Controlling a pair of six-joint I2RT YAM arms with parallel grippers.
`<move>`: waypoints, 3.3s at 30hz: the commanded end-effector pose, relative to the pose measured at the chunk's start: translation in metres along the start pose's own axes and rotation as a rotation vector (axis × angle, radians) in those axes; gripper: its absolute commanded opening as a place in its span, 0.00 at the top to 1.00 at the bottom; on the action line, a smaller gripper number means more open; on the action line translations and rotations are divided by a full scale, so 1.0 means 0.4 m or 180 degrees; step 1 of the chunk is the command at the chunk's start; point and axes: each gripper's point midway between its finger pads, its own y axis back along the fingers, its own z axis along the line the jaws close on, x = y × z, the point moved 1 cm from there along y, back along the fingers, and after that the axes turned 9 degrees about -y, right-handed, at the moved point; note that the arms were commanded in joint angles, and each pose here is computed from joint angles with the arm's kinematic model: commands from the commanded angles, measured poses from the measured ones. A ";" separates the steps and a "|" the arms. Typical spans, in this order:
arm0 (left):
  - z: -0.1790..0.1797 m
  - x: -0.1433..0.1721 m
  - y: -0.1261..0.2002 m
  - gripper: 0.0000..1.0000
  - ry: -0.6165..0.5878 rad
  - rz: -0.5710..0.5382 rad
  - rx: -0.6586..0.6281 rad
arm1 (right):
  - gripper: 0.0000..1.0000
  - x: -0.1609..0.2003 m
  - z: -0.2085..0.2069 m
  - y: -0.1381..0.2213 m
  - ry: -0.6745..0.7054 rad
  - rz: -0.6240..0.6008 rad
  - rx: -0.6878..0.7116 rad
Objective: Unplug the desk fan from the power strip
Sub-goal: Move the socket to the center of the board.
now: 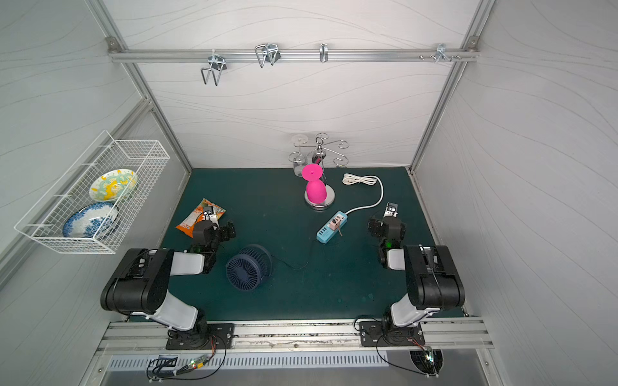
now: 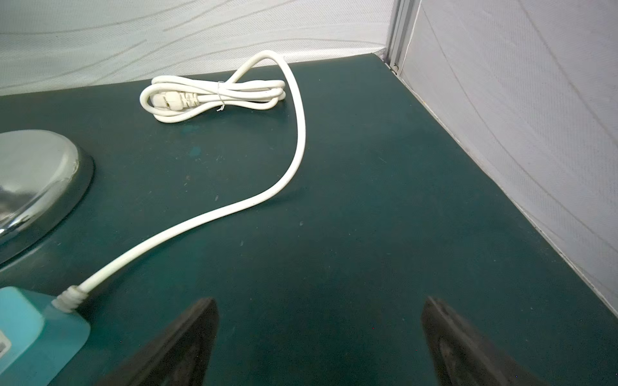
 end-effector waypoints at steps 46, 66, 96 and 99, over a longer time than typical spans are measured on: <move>0.061 -0.178 0.038 0.00 0.0215 -0.0099 -0.0289 | 0.01 -0.085 0.005 0.016 0.0044 0.0085 0.0216; 0.035 -0.428 0.144 0.00 0.1601 0.0014 0.0532 | 0.01 -0.328 0.018 0.157 -0.2281 0.0446 -0.0423; -0.490 -0.371 0.411 0.22 0.0342 0.0574 0.2364 | 0.02 -0.190 0.212 0.328 -0.1840 0.1968 -0.0795; -0.551 -0.343 0.411 0.24 0.0241 0.0670 0.2453 | 0.04 -0.155 0.227 0.335 -0.1790 0.2110 -0.0806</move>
